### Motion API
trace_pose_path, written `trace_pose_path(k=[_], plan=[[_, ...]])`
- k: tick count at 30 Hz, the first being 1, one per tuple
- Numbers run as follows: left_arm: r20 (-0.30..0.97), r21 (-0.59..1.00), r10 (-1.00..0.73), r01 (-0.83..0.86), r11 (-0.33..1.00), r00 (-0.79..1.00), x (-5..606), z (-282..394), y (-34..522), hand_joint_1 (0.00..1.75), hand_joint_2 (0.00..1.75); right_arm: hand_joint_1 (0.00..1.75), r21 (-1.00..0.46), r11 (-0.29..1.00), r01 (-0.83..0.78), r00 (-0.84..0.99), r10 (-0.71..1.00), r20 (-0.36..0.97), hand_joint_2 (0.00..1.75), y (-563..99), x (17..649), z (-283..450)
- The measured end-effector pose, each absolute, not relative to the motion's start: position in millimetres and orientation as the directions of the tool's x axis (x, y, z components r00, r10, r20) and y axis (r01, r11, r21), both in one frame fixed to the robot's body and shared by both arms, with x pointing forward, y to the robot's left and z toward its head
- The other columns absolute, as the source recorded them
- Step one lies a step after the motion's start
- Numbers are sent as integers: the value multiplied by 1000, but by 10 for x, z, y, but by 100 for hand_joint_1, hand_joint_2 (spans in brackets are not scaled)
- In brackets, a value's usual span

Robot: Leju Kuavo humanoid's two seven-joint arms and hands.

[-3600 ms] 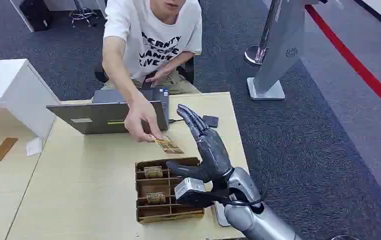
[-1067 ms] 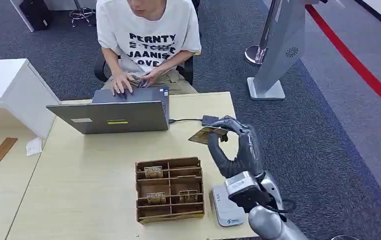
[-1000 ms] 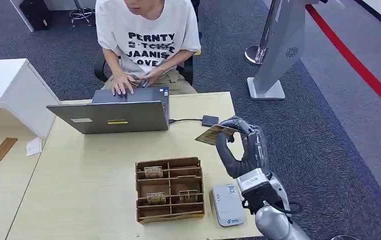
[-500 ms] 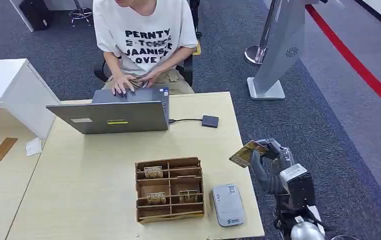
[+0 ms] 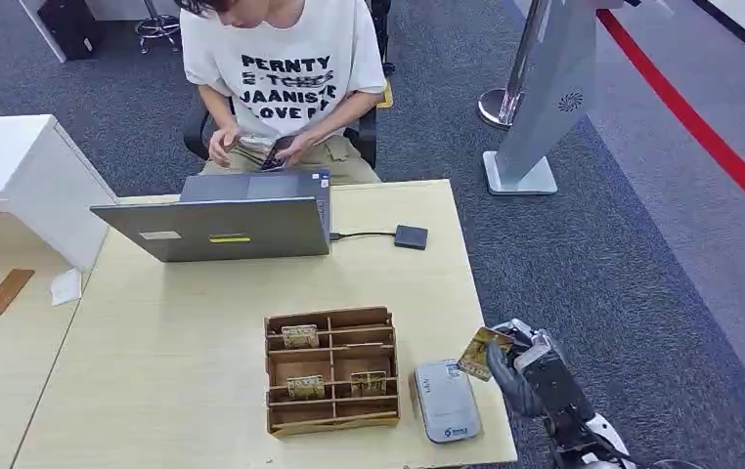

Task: Pass the card to the sensor for recognition and then transmit it.

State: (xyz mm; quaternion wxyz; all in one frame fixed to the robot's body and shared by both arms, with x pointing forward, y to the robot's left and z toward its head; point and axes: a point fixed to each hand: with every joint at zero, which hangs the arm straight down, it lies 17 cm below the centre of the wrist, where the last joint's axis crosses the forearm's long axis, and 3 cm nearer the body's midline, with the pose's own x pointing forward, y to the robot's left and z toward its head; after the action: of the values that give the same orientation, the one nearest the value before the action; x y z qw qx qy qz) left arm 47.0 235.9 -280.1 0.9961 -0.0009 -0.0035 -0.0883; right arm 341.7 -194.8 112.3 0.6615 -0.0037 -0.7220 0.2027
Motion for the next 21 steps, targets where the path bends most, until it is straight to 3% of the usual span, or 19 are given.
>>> trace_pose_path(k=[10,21], plan=[[7,0,-177,177,984,984,472,-2801,2368,0,0,175,-310,848,-430,-24,333,943,175,-1498,3232,475],[7,2,-177,177,984,984,473,-2803,2398,0,0,175,-305,823,-480,-3,346,938,175,-1347,3215,310]])
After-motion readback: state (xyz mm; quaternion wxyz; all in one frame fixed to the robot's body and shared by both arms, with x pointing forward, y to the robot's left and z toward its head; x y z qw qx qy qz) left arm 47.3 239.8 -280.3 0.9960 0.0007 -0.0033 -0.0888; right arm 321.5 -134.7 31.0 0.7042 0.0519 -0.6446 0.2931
